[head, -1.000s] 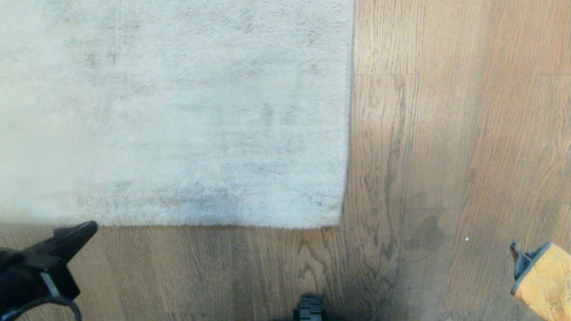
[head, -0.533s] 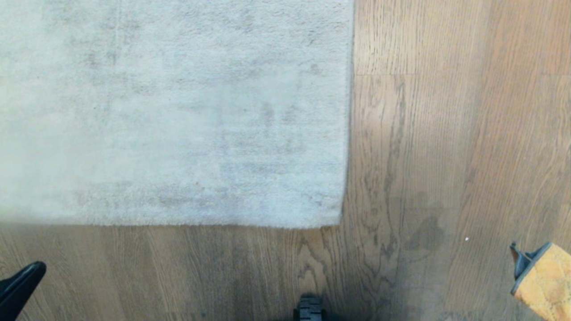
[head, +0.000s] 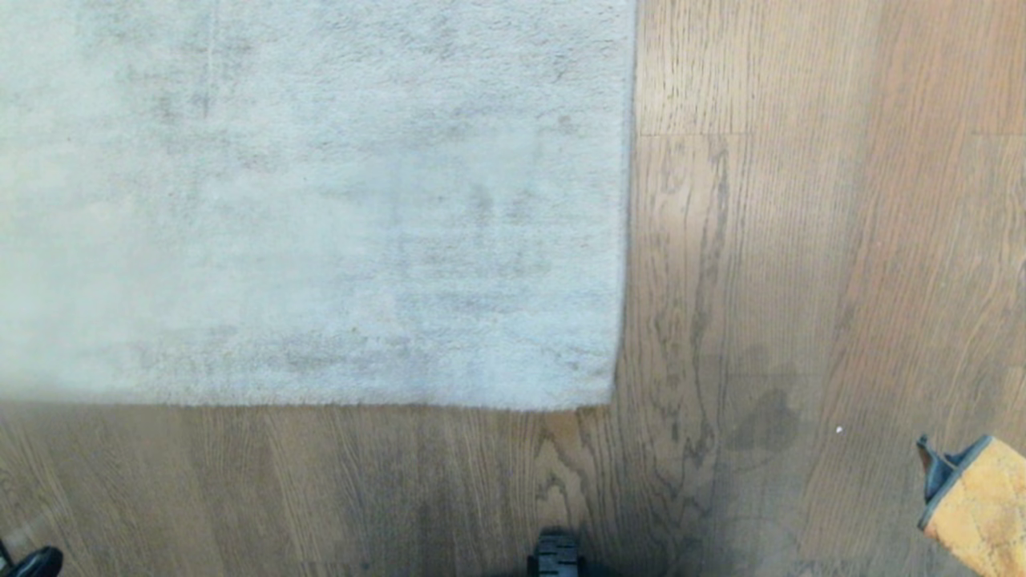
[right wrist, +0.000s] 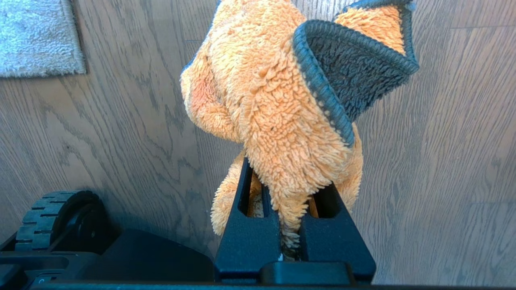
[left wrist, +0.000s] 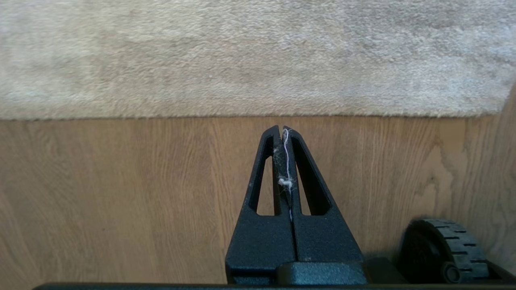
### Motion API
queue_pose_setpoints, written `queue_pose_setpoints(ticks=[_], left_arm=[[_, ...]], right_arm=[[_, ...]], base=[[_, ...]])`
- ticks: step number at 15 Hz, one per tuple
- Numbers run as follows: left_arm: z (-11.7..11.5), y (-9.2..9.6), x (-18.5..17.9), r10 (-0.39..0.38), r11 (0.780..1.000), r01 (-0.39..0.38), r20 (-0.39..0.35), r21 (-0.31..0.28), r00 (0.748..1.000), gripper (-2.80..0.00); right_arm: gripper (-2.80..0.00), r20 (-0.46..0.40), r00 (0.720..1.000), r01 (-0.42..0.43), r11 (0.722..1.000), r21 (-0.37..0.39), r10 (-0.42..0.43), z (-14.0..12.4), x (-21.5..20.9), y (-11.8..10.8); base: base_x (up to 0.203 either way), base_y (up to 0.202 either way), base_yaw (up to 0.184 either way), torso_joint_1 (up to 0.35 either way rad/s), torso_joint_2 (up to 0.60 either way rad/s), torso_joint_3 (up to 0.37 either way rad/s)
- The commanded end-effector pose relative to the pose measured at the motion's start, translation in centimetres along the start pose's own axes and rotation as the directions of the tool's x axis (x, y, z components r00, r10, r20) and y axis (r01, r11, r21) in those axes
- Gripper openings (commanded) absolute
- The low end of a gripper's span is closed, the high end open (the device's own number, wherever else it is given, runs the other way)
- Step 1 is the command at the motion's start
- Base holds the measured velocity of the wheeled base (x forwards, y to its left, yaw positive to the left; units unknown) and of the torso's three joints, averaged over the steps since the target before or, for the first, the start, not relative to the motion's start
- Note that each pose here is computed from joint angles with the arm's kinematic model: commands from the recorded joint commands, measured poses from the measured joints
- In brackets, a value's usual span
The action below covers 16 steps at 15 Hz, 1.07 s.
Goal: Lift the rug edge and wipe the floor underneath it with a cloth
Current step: Put down the rag
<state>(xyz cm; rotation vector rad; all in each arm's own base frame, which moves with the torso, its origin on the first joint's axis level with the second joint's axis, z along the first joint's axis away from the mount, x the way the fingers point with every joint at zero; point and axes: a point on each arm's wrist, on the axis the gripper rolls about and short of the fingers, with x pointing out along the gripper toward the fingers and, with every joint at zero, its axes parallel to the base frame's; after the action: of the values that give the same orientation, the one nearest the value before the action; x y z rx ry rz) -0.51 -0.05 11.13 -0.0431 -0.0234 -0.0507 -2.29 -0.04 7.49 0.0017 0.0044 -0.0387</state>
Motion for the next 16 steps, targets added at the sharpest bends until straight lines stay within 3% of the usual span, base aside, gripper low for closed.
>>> queue_pose_setpoints(ticks=[1,3,9,16], left_arm=[[-0.4,0.0,-1.3,0.012,1.000,-0.012,0.074,0.001,0.997,-2.80],[-1.4,0.0,-2.1,0.011,1.000,-0.012,0.078,0.002,0.997,-2.80],[-3.6,0.1,-1.9,0.047,0.998,-0.046,-0.029,0.031,0.998,-2.80],[-3.5,0.1,-1.9,0.048,0.999,-0.048,-0.024,0.027,0.999,-2.80]], right_arm=[[-2.80,-0.002,1.000,0.000,1.000,0.000,0.000,0.0,0.0,0.0],[-2.80,-0.002,1.000,0.000,1.000,0.000,0.000,0.0,0.0,0.0],[-2.80,-0.002,1.000,0.000,1.000,0.000,0.000,0.0,0.0,0.0],[-2.80,-0.002,1.000,0.001,1.000,0.000,-0.001,0.0,0.0,0.0]], base=[[0.000,0.000,0.000,0.000,0.00,0.000],[0.000,0.000,0.000,0.000,0.00,0.000],[0.000,0.000,0.000,0.000,0.00,0.000],[0.000,0.000,0.000,0.000,0.00,0.000]])
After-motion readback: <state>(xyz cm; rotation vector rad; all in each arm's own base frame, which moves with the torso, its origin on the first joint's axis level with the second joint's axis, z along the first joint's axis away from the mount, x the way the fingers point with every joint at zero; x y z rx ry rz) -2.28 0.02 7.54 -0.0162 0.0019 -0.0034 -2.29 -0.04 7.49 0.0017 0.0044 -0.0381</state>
